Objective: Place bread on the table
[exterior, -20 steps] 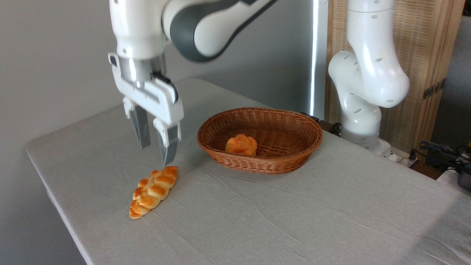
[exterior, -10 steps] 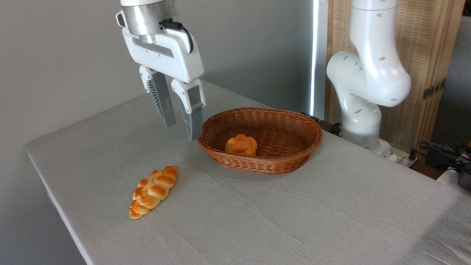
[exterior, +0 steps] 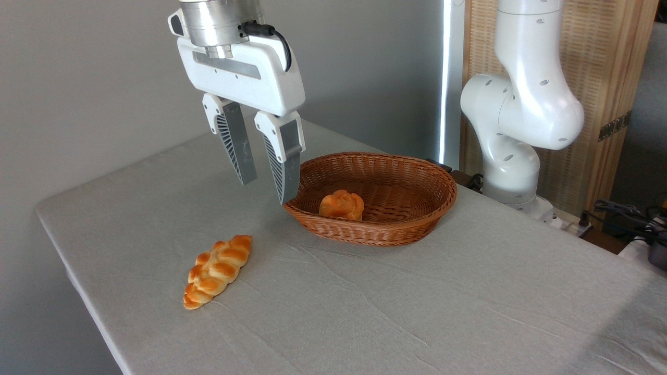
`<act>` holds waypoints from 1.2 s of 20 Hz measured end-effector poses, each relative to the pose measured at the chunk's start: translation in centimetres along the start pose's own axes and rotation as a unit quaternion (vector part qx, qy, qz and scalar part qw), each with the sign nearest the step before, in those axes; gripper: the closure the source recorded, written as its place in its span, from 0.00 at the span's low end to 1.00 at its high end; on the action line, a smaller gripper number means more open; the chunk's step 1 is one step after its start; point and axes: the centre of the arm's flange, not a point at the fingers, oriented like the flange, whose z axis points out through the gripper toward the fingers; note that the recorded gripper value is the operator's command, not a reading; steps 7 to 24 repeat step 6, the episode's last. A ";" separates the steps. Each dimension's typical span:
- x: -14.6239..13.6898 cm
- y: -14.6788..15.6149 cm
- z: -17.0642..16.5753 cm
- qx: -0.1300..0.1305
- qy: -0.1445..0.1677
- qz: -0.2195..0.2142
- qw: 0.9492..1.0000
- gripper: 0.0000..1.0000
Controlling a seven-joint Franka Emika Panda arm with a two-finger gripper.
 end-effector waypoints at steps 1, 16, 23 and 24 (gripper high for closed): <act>0.2 0.3 0.0 0.000 0.000 0.003 1.000 0.00; 0.5 0.7 0.0 0.000 0.000 0.006 1.000 0.00; 0.5 0.7 0.0 0.000 0.000 0.006 1.000 0.00; 0.5 0.7 0.0 0.000 0.000 0.006 1.000 0.00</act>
